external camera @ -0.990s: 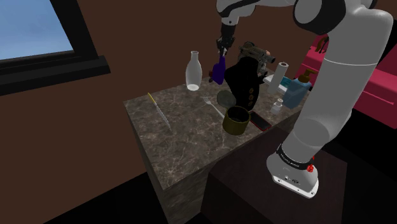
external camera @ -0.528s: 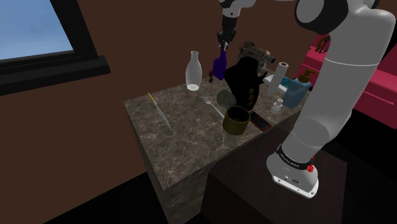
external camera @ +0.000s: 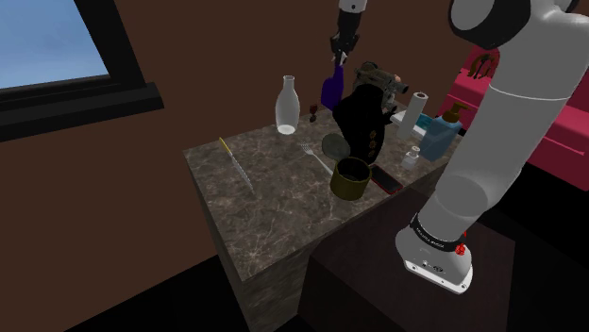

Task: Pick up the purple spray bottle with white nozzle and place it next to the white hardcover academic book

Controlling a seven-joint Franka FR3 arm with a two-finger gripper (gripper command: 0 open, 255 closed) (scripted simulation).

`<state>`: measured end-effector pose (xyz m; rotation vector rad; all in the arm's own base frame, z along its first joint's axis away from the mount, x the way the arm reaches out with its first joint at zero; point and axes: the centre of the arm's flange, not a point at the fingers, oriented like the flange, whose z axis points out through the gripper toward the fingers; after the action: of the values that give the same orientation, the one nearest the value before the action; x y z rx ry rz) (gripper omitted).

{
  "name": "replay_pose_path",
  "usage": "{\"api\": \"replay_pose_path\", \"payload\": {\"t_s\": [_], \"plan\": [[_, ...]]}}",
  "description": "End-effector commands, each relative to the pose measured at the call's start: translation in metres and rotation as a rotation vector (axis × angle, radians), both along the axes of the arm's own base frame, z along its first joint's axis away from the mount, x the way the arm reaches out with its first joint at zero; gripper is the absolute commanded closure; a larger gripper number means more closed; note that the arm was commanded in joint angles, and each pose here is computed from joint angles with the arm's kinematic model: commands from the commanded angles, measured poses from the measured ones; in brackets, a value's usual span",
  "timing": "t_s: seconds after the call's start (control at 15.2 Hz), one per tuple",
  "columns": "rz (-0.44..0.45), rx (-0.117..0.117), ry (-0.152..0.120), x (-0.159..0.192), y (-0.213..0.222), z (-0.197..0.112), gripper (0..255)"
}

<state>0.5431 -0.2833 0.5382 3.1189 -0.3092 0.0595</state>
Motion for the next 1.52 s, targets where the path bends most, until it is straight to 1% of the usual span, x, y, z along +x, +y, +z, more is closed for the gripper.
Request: {"api": "replay_pose_path", "payload": {"t_s": [0.0,1.45], "plan": [[0.000,0.000,0.000,-0.022,-0.007,0.013,255],[0.000,0.000,0.000,-0.263,-0.096,0.148,255]]}}
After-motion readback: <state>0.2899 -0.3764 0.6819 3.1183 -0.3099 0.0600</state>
